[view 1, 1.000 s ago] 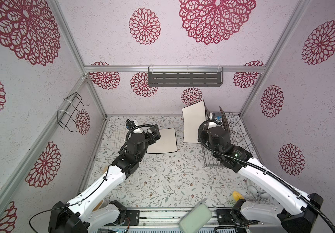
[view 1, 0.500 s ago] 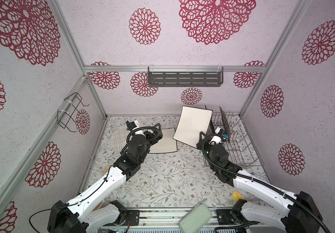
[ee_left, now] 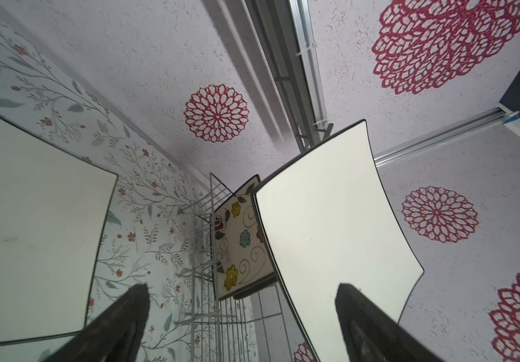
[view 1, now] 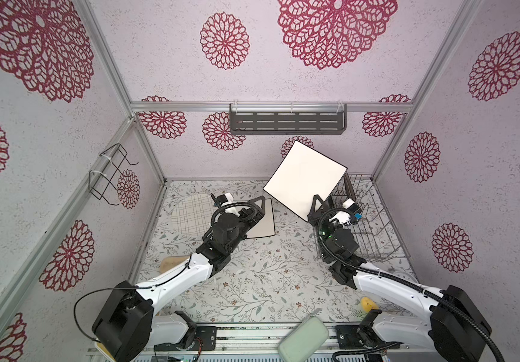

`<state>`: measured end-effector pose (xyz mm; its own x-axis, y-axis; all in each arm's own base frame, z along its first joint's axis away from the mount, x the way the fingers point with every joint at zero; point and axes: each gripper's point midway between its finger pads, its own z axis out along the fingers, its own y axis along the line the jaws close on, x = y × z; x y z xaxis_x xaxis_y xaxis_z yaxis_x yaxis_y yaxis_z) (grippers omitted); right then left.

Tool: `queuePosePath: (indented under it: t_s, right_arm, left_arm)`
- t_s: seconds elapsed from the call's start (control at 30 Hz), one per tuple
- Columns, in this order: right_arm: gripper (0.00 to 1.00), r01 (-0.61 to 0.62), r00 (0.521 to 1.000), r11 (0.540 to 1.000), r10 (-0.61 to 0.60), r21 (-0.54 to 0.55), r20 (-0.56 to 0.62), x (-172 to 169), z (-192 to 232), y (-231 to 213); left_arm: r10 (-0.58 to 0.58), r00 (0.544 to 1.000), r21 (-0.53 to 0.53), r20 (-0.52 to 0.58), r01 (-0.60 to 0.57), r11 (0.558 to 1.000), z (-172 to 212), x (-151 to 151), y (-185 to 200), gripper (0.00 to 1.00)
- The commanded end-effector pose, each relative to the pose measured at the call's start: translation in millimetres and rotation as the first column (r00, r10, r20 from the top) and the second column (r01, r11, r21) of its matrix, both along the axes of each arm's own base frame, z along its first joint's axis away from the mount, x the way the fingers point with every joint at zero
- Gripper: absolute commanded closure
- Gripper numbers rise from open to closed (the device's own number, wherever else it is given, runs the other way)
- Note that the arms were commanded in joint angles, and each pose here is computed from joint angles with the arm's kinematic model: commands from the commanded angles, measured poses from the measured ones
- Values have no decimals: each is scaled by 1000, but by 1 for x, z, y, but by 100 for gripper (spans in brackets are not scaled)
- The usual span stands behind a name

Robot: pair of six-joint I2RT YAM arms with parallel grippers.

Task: Unload the plates from the dish rack
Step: 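Swing the plate toward the left gripper while the left gripper reaches its edge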

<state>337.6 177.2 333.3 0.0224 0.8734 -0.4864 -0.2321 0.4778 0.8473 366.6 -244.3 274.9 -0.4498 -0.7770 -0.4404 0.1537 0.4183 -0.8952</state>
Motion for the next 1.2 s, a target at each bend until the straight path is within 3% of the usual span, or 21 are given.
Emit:
queuePosePath:
  t_s: [0.0, 0.5, 0.73, 1.17]
  right_arm:
    - [100, -61, 971, 958, -8, 280, 239, -21, 75, -19]
    - [100, -126, 965, 927, 31, 352, 261, -20, 70, -14]
    - [100, -217, 951, 879, 93, 423, 295, -20, 66, -5]
    - [100, -230, 951, 868, 105, 441, 290, -18, 60, 2]
  left_arm:
    - [-86, 993, -125, 84, 96, 987, 32, -2, -25, 4]
    - [-193, 975, -221, 109, 213, 952, 27, 5, -62, 7]
    - [-196, 967, -263, 163, 234, 936, 29, 8, -59, 13]
    - [-230, 955, -319, 190, 281, 905, 24, 15, -71, 30]
